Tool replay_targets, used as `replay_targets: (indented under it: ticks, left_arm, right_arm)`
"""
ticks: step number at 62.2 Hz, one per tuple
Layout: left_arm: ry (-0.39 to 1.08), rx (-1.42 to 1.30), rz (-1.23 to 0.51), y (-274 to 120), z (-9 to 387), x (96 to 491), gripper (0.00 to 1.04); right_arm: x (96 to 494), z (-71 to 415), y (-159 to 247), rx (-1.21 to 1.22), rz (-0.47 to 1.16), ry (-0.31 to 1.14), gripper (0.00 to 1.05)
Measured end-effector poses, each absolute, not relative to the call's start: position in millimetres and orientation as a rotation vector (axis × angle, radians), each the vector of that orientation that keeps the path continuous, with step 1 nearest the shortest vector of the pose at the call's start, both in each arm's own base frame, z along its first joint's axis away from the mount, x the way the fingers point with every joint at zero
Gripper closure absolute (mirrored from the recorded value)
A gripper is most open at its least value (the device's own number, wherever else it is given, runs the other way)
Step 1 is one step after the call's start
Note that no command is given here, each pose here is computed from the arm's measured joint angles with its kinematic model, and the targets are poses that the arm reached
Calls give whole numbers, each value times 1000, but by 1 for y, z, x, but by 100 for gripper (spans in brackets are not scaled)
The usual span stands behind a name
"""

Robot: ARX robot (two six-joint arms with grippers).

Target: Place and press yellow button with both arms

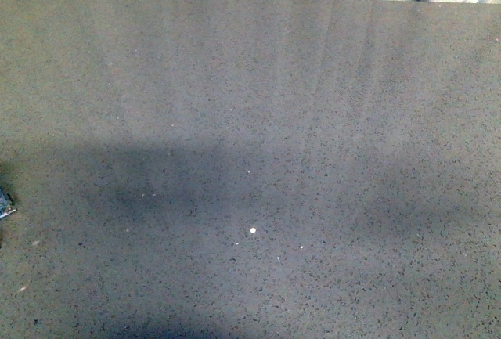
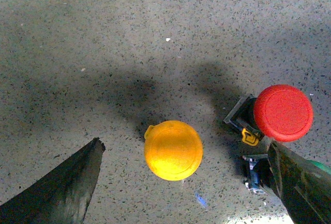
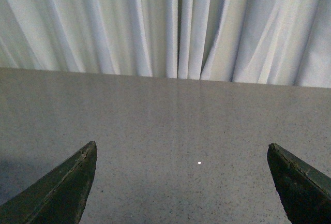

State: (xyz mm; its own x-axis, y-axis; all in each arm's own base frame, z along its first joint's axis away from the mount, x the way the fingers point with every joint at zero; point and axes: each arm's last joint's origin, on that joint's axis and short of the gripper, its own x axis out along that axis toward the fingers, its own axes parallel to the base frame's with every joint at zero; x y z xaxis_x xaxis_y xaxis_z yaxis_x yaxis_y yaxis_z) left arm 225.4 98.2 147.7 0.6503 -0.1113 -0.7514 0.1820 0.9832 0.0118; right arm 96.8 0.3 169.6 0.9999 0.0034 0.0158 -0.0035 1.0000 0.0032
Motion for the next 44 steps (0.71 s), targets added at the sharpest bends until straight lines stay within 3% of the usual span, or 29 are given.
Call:
replay_targets:
  ticks: [44]
  left_arm:
    - [910, 117, -177, 102, 128, 234, 9]
  right_arm:
    - [97, 170, 0, 3, 3, -16, 9]
